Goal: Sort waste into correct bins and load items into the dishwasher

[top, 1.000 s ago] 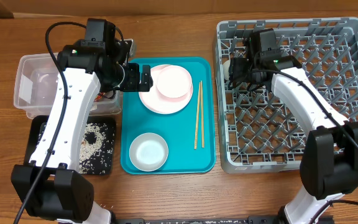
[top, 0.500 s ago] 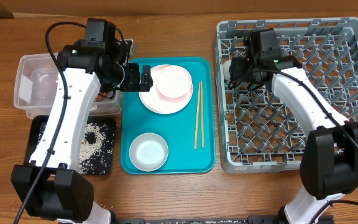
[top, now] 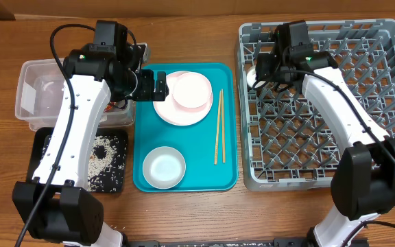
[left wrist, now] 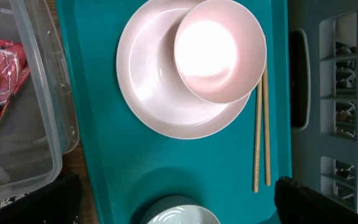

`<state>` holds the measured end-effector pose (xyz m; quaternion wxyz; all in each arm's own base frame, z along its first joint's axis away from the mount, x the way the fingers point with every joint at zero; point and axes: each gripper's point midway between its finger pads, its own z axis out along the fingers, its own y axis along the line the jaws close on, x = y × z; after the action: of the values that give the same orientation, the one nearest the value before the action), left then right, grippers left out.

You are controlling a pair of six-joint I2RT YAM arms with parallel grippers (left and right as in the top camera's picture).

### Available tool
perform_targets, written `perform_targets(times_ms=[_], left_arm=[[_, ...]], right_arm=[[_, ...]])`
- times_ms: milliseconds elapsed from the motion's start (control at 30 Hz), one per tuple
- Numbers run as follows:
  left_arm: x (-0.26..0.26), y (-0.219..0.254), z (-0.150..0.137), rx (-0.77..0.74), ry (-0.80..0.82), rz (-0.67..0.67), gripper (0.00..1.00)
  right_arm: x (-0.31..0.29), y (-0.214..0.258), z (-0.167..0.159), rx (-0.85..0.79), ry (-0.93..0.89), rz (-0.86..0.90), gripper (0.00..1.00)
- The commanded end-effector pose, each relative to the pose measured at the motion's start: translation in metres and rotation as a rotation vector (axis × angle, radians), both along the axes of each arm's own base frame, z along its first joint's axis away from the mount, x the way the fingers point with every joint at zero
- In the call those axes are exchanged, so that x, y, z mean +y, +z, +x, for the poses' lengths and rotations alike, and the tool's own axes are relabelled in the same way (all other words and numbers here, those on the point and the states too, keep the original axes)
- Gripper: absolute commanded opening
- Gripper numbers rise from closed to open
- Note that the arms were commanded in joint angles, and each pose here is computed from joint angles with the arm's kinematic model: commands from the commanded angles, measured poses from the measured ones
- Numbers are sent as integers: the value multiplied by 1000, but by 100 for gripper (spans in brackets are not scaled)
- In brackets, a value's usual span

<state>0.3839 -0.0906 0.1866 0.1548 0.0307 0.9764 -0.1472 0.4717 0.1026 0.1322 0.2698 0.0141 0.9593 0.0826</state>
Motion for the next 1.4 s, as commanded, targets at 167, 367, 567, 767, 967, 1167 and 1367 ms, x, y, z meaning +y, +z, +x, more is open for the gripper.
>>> perform_targets(times_ms=[167, 367, 567, 767, 967, 1167, 1367], left_arm=[[-2, 8, -1, -24, -14, 8, 100], [-2, 8, -1, -24, -14, 8, 100], [-2, 8, -1, -24, -14, 8, 100], [-2, 8, -1, -25, -14, 8, 100], [-2, 8, -1, -25, -13, 8, 100], [-2, 8, -1, -24, -13, 8, 100], [-1, 8, -1, -25, -12, 8, 100]], right_arm=[[-2, 5, 1, 1, 13, -20, 64], [-1, -2, -11, 56, 22, -18, 71], [-2, -3, -10, 53, 21, -18, 55], [7, -18, -14, 98, 45, -4, 63], [13, -27, -5, 50, 218, -111, 76], [-4, -23, 5, -4, 266, -263, 79], [-24, -19, 11, -15, 221, -378, 79]])
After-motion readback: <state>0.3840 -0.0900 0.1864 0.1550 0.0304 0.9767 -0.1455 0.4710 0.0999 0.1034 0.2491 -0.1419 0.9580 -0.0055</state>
